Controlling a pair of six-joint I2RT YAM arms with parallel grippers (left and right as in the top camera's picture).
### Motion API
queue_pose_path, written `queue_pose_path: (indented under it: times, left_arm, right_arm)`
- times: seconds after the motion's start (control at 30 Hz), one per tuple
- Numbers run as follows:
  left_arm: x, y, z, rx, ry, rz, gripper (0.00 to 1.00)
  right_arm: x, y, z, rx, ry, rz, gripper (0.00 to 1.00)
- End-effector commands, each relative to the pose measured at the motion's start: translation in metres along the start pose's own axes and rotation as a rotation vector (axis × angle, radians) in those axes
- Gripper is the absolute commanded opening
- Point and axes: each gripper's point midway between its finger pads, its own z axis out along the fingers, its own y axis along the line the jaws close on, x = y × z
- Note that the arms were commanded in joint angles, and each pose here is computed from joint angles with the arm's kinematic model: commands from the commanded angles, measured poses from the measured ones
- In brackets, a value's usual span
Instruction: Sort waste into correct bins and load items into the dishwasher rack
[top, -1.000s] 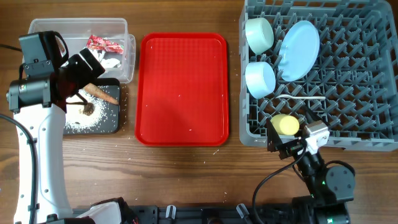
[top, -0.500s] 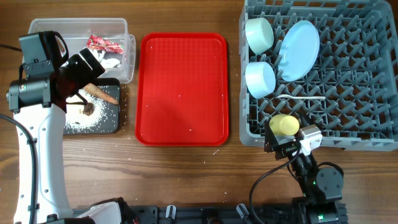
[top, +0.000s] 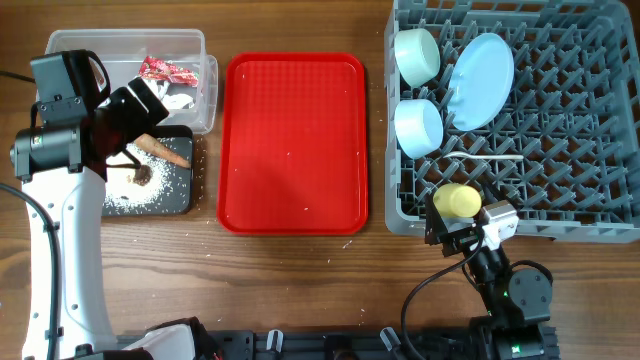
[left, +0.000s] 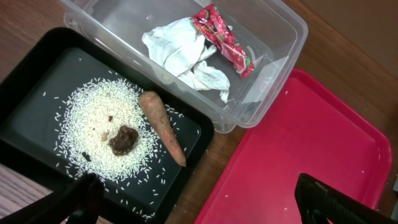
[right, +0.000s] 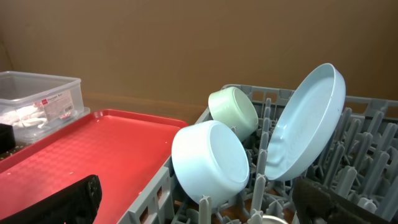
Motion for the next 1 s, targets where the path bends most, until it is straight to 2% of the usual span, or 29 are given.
queue_pose_path:
  times: [0.0, 0.1, 0.17, 0.23, 0.33, 0.57, 0.83, 0.97]
  left_arm:
    - [-0.010, 0.013, -0.008, -0.063, -0.055, 0.006, 1.00]
    - [-0.014, 0.010, -0.028, -0.007, -0.142, -0.004, 1.00]
    - [-0.017, -0.016, -0.041, 0.173, -0.303, 0.117, 1.00]
    - [-0.006, -0.032, -0.053, 0.305, -0.445, 0.234, 1.00]
    - [0.031, -0.025, -0.058, 0.375, -0.584, 0.276, 1.00]
    - [0.118, 0.012, -0.032, 0.427, -0.737, 0.283, 1.00]
    - [0.145, 0.022, -0.007, 0.434, -0.748, 0.288, 1.00]
    - [0.142, 0.023, -0.014, 0.433, -0.784, 0.282, 1.00]
  right_arm:
    - [-0.003, 0.001, -0.001, -0.008, -0.015, 0.005, 1.00]
    - [-0.003, 0.001, -0.001, -0.008, -0.015, 0.005, 1.00]
    - [-0.003, 0.001, -0.001, -0.008, -0.015, 0.006, 0.99]
    - [-0.003, 0.001, -0.001, -0.008, -0.015, 0.006, 1.00]
    - [-0.003, 0.001, -0.001, -0.008, -0.015, 0.005, 1.00]
    - [-0.003, 0.001, -0.001, -0.008, -0.015, 0.005, 1.00]
    - [-0.003, 0.001, -0.001, -0.008, -0.015, 0.006, 1.00]
    - [-0.003, 0.001, -0.001, -0.008, -0.015, 0.006, 1.00]
